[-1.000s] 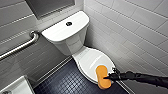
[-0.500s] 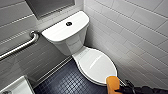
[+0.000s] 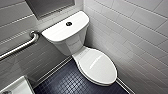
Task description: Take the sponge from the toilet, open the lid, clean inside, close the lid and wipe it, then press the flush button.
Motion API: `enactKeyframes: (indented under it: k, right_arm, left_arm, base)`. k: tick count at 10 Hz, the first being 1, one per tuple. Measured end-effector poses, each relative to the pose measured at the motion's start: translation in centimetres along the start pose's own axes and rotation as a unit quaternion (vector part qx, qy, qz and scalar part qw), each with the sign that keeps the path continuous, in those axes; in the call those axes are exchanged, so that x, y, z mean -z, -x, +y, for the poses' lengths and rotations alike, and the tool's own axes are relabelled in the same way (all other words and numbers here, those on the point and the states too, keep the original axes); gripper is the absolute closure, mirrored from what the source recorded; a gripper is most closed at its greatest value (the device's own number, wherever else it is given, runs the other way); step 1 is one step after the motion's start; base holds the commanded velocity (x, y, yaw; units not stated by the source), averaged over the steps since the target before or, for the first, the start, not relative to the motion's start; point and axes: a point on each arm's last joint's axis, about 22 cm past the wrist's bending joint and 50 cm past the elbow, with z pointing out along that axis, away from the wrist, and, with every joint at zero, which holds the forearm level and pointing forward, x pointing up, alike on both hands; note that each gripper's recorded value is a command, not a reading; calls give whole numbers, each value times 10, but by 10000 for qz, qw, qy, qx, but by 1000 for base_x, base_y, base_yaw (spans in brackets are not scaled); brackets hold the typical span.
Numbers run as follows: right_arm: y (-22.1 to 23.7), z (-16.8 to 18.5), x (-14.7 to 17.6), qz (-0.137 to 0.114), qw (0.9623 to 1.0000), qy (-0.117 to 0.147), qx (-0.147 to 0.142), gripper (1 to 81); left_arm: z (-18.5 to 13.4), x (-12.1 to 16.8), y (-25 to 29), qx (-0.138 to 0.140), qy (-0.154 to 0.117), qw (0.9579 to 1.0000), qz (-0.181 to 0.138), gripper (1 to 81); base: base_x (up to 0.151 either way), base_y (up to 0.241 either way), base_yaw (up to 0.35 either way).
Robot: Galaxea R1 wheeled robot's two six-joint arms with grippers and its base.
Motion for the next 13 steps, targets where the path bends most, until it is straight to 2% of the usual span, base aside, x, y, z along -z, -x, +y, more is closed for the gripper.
enactKeyframes:
  k: [1, 3, 5, 6, 8, 11, 13]
  right_arm:
    - [27, 21, 4, -79, 9997, 133, -171, 811]
    - [92, 53, 10, -303, 9976, 357, -509, 811]
    - [157, 63, 13, -444, 9955, 439, -711, 811]
    - [182, 60, 5, -478, 9952, 394, -760, 811]
    - [214, 47, -12, -388, 9966, 252, -687, 811]
    - [270, 66, -14, -320, 9969, 439, -571, 811]
    - [279, 66, -20, -133, 9980, 466, -395, 811]
  left_arm:
    - [-7, 4, 2, 13, -55, 10000, -8, 10]
    - [0, 3, 7, 21, -17, 10000, -35, 10]
    - [9, 9, 31, 87, 2, 9999, -139, 10]
    - [13, 12, 44, 79, -2, 9998, -187, 10]
    - [24, 23, 53, -44, -52, 9999, -112, 10]
    - [18, 45, 83, -83, -371, 9993, -46, 10]
    - [13, 58, 90, -130, -632, 9979, 76, 10]
  base:
    - [0, 0, 0]
    - [0, 0, 0]
    - [0, 0, 0]
    - [0, 0, 0]
    - [0, 0, 0]
    - [0, 0, 0]
    - [0, 0, 0]
